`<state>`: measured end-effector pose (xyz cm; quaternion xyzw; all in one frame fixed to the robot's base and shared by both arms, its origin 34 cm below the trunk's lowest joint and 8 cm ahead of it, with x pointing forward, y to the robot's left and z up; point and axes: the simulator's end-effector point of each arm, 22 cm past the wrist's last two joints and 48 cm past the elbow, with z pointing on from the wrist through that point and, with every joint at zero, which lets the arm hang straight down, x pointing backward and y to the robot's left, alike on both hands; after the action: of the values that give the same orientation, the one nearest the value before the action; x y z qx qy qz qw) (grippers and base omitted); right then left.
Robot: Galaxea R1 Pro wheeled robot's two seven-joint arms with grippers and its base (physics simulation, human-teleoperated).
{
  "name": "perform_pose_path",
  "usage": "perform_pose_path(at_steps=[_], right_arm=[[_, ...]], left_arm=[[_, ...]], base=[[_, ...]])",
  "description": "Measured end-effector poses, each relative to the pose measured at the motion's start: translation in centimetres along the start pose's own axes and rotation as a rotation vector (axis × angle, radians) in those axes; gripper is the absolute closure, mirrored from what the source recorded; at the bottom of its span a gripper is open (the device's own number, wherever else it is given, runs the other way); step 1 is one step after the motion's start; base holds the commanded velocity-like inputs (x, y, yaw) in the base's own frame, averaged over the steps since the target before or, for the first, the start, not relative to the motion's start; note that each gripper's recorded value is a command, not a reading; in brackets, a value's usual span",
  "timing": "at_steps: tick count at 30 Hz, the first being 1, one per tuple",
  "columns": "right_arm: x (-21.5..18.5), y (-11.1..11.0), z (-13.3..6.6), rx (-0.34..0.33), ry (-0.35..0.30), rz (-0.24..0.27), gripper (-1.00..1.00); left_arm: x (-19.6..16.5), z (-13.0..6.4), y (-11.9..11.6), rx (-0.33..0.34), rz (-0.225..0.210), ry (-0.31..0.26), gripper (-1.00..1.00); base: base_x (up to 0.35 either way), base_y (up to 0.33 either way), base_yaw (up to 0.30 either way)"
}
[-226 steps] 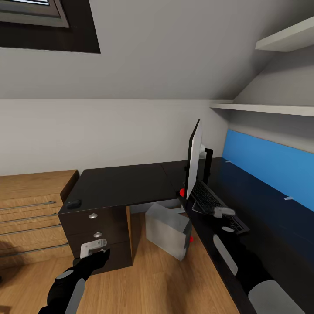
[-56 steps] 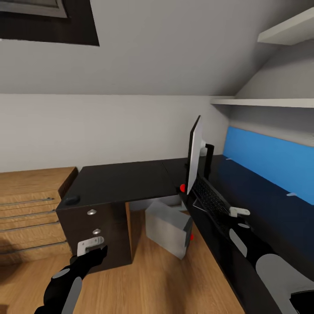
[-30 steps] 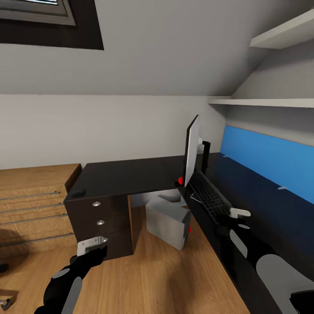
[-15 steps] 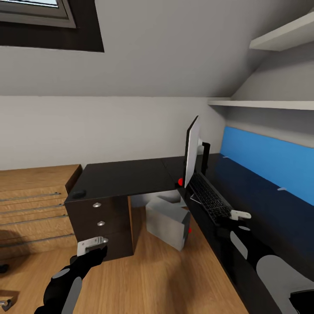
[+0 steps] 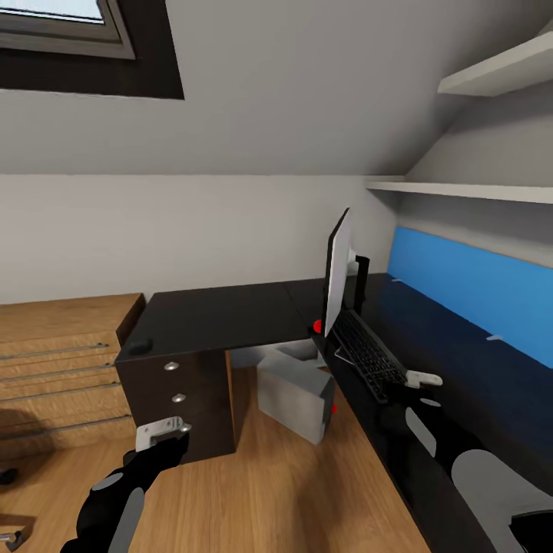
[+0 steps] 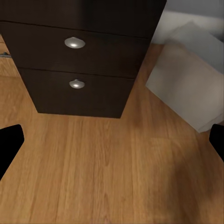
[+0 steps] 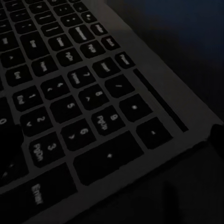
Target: In the bedroom, organize the workspace by keeping the computer under the desk, ensuring the monitor is on the desk, placing the keyboard on the desk next to the monitor, placing the mouse on the desk next to the keyboard, moving the folder from the swivel chair onto the desk next to the mouse, stacking the notebook on top of the folder with the pen on top of the notebook, and positioning the swivel chair next to the desk.
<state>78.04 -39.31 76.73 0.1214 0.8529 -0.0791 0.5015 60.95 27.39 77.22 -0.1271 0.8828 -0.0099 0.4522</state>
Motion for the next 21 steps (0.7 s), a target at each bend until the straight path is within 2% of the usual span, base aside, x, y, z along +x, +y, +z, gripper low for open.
perform_pose_path(at_steps=[13,21], right_arm=[[-0.5,0.3,-0.1,-0.007,-0.011,-0.001,-1.00],[-2.6,1.1,-0.3,-0.026,-0.053,0.005,-1.00]], left_arm=[[0.7,0.3,0.1,-0.002,0.002,0.017,-1.00],[0.7,0.3,0.1,-0.002,0.002,0.016,-1.00]], base=[[0.000,0.000,0.000],[0.000,0.000,0.000]])
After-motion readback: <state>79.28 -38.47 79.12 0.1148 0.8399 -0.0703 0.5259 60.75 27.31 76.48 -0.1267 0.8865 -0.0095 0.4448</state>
